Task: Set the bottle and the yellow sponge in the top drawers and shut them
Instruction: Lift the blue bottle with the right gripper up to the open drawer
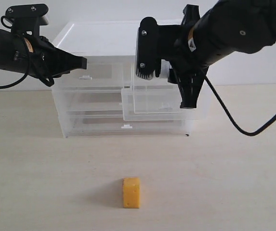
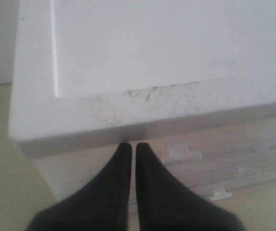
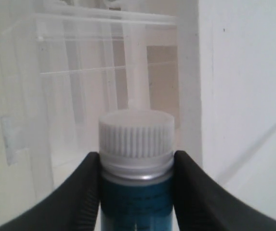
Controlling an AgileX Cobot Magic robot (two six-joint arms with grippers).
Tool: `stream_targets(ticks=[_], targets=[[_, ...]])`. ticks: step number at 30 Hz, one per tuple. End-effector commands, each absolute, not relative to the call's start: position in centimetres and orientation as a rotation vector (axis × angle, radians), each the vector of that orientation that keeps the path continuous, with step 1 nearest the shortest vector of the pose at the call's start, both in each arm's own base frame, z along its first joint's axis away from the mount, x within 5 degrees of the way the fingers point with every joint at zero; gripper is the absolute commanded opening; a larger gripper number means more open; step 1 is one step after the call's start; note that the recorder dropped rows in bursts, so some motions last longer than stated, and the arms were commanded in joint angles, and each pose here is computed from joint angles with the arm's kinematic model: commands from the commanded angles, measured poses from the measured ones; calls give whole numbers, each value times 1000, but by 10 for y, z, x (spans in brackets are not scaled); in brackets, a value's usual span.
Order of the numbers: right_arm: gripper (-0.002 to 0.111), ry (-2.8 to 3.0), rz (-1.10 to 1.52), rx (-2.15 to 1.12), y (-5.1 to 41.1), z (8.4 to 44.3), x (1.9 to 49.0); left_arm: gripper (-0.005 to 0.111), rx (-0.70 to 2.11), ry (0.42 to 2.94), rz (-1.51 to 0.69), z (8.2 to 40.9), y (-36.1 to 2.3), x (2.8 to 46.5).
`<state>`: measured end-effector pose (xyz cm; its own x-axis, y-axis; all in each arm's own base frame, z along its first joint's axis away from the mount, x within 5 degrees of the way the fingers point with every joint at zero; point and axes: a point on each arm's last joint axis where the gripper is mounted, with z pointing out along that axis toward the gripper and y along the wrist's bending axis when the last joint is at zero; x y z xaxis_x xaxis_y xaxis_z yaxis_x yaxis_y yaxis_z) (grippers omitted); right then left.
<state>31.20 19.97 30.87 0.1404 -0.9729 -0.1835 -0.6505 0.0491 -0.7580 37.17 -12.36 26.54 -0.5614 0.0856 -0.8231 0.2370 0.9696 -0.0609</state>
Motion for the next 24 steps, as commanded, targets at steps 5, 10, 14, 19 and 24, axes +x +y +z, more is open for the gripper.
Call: stream_targets(ticks=[5, 10, 14, 19, 24], targets=[[0, 1560, -533, -1669, 208, 305, 324, 4, 241, 2106, -212, 265, -125, 379], [3, 1572, -485, -1612, 213, 301, 327, 4, 241, 2106, -212, 265, -125, 379], [21, 1581, -468, -1576, 213, 302, 328, 4, 241, 2106, -212, 265, -125, 379], [38, 1581, -454, -1554, 214, 303, 328, 4, 241, 2106, -212, 265, -125, 379], [38, 1572, -451, -1547, 215, 304, 329, 4, 241, 2106, -212, 265, -125, 379]])
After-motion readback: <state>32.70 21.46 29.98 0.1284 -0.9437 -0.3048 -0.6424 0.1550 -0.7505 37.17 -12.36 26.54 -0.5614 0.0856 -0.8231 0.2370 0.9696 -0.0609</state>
